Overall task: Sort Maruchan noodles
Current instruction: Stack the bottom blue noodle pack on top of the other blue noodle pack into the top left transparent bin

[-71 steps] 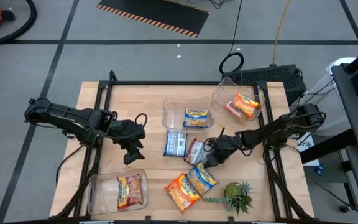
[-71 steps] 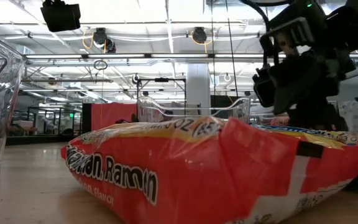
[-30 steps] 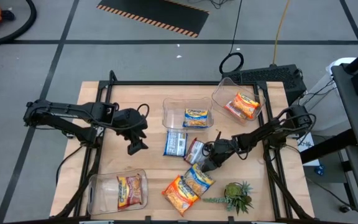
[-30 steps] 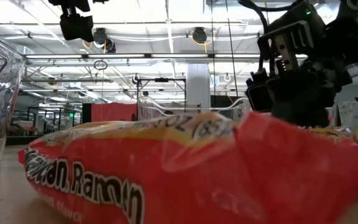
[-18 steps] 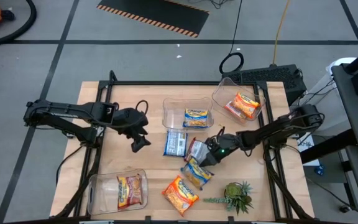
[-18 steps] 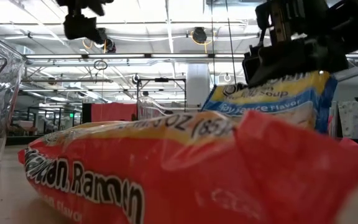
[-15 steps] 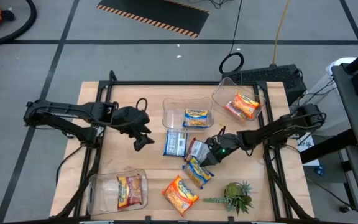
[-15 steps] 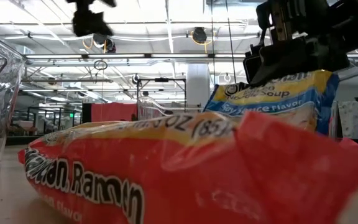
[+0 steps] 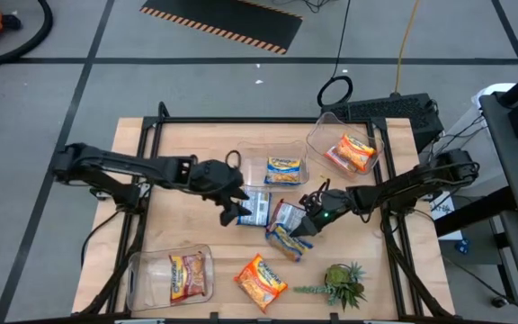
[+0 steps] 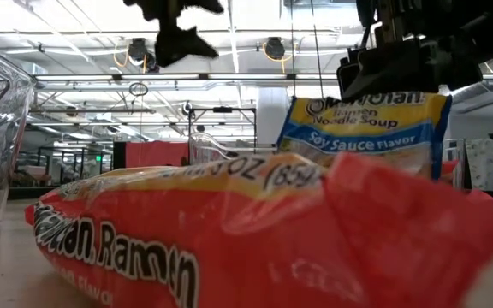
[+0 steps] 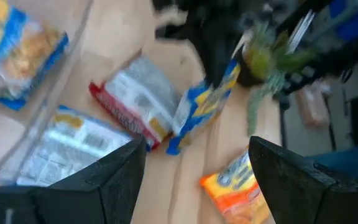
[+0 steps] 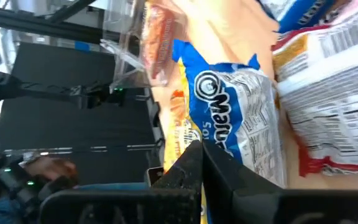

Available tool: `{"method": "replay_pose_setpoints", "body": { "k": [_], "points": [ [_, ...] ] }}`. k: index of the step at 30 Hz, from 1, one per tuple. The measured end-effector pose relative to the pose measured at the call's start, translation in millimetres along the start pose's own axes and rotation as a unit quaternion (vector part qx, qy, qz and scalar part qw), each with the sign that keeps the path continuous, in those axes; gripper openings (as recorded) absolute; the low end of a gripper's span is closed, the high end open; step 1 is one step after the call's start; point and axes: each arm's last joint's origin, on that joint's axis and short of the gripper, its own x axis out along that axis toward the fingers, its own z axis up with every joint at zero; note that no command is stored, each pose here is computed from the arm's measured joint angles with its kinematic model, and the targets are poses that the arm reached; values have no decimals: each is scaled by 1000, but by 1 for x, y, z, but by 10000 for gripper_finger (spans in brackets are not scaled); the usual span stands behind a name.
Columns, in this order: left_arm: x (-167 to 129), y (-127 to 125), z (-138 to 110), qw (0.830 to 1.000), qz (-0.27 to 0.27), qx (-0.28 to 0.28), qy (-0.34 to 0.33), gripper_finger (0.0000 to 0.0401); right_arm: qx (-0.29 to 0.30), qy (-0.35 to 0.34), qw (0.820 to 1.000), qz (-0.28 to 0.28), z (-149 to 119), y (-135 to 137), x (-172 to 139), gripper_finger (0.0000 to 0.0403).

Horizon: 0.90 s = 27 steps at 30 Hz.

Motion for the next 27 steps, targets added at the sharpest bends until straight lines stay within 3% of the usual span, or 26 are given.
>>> {"method": "replay_pose_setpoints", "body": {
  "k": [5, 11, 27],
  "points": [
    [27, 5, -3, 999, -13, 43, 22, 289, -5, -1, 1000, -8, 2, -2, -1, 0],
    [52, 8, -1, 996, -28, 80, 2, 289, -17, -5, 1000, -14, 6, -4, -2, 0],
    [113, 19, -18, 993, -81, 87, 23, 289, -23, 24, 999, -1, 6, -4, -3, 0]
  ]
}}
